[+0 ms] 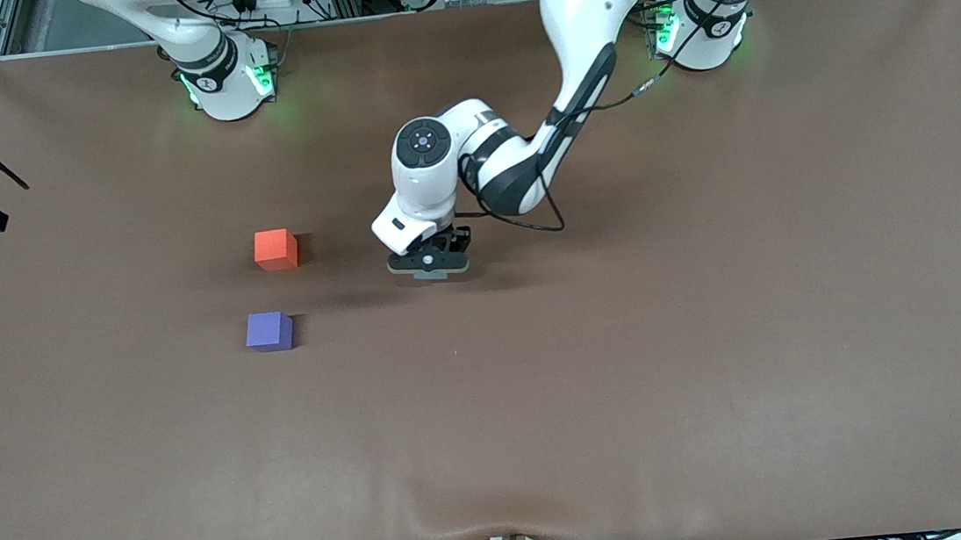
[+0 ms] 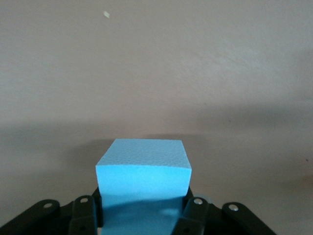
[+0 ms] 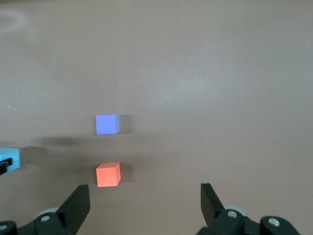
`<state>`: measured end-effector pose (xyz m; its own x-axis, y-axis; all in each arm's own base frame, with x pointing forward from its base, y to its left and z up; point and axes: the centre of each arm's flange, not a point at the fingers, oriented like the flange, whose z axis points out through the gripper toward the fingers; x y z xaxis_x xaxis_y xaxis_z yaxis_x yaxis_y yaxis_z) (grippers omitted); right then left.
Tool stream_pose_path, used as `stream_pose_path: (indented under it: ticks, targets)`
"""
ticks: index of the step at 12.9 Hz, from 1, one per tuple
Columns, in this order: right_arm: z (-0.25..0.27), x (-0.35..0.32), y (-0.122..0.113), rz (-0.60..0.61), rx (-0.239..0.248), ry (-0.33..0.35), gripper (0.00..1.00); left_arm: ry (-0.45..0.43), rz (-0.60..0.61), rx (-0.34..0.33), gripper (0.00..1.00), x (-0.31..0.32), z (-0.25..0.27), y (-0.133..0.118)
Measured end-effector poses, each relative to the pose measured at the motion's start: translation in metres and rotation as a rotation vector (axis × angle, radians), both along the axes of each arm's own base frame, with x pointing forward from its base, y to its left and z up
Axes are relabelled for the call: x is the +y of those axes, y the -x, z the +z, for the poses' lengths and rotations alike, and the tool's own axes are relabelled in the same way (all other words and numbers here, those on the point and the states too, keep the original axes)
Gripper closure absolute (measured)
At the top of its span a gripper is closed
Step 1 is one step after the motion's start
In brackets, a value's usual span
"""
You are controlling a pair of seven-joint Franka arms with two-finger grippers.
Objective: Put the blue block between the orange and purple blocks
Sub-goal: 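Carry the blue block with the left gripper to the table middle, then release the blue block with the left gripper while the right gripper reaches it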
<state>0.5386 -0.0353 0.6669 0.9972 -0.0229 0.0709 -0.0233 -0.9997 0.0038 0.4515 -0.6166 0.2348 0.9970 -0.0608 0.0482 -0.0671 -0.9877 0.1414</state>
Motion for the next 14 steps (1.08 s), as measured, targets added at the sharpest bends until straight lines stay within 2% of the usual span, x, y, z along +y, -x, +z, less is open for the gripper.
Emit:
stream_pose_path:
  ticks: [1,3,5,6,8,9,12,14]
  targets:
    - [0.000,0.000,0.000,0.000,0.000,0.000,0.00,-0.006,-0.007,0.003,0.45,-0.003,-0.011,0.005]
    - [0.000,0.000,0.000,0.000,0.001,0.000,0.00,-0.016,-0.013,0.006,0.28,-0.005,-0.021,0.008]
    - [0.000,0.001,0.000,0.001,0.001,0.000,0.00,-0.008,-0.014,-0.001,0.05,-0.009,-0.009,0.007]
    - [0.000,0.001,0.000,0.001,0.001,0.000,0.00,-0.016,-0.014,0.002,0.00,-0.009,0.006,0.005]
    - [0.000,0.000,0.000,0.000,0.002,0.000,0.00,-0.039,0.003,-0.005,0.00,0.001,0.070,-0.008]
    - [0.000,-0.001,0.000,-0.001,0.003,-0.001,0.00,-0.061,0.038,-0.011,0.00,0.024,0.117,-0.025]
    - [-0.003,0.001,-0.001,0.002,0.008,-0.001,0.00,-0.110,0.165,-0.009,0.00,0.157,0.261,-0.094]
    - [-0.014,0.007,-0.006,0.013,0.036,-0.003,0.00,-0.140,0.189,0.002,0.00,0.248,0.322,-0.118]
